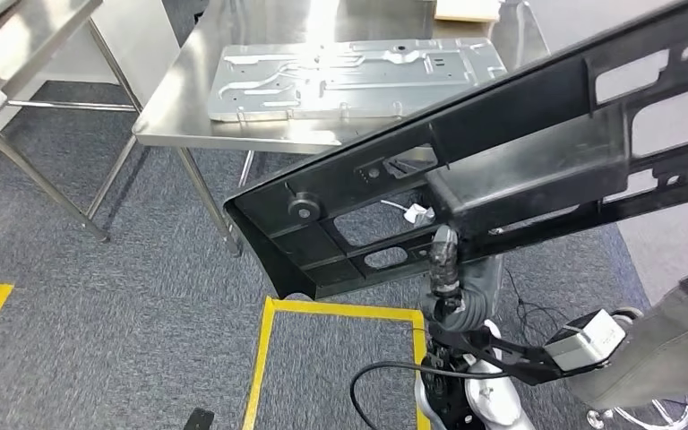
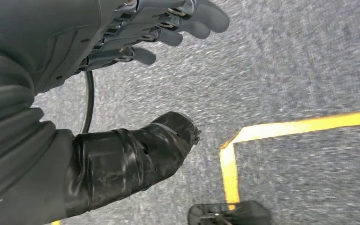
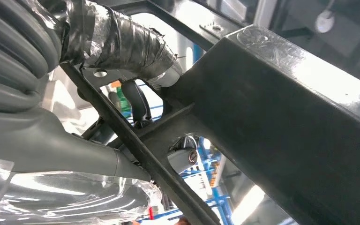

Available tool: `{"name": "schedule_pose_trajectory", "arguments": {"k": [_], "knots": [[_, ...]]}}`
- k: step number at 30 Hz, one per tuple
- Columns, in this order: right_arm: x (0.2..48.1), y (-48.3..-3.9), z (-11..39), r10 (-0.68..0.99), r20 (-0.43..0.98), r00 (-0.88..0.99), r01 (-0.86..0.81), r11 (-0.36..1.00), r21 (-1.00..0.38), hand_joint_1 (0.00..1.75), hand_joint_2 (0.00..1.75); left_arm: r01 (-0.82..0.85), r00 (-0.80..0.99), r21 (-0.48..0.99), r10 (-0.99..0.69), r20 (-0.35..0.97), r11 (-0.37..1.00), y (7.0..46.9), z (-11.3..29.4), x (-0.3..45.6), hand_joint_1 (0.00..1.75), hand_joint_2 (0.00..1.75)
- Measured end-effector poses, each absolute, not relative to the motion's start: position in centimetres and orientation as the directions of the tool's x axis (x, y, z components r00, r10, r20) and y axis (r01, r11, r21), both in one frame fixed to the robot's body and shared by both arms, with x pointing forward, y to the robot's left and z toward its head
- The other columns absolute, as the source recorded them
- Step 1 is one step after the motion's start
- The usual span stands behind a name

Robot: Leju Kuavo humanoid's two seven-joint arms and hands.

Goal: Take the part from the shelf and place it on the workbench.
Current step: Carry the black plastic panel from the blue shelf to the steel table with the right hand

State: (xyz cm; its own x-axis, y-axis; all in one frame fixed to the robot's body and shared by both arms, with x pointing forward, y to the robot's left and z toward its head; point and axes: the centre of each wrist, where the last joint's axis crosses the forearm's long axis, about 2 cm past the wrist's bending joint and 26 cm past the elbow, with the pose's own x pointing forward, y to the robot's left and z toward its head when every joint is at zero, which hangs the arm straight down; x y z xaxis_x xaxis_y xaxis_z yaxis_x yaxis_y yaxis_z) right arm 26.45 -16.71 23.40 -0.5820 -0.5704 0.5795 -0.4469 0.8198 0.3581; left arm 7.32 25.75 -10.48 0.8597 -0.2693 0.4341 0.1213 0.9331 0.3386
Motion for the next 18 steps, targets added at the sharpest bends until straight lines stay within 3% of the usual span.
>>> {"name": "schedule_pose_trajectory", "arguments": {"k": [18], "knots": [[26.51,-16.66,23.17,-0.597,0.574,-0.560,-0.458,0.801,0.386,1.75,1.75,0.116,0.859,0.335,-0.264,0.439,0.935,25.55,-10.40,7.68,0.00,1.75]]}}
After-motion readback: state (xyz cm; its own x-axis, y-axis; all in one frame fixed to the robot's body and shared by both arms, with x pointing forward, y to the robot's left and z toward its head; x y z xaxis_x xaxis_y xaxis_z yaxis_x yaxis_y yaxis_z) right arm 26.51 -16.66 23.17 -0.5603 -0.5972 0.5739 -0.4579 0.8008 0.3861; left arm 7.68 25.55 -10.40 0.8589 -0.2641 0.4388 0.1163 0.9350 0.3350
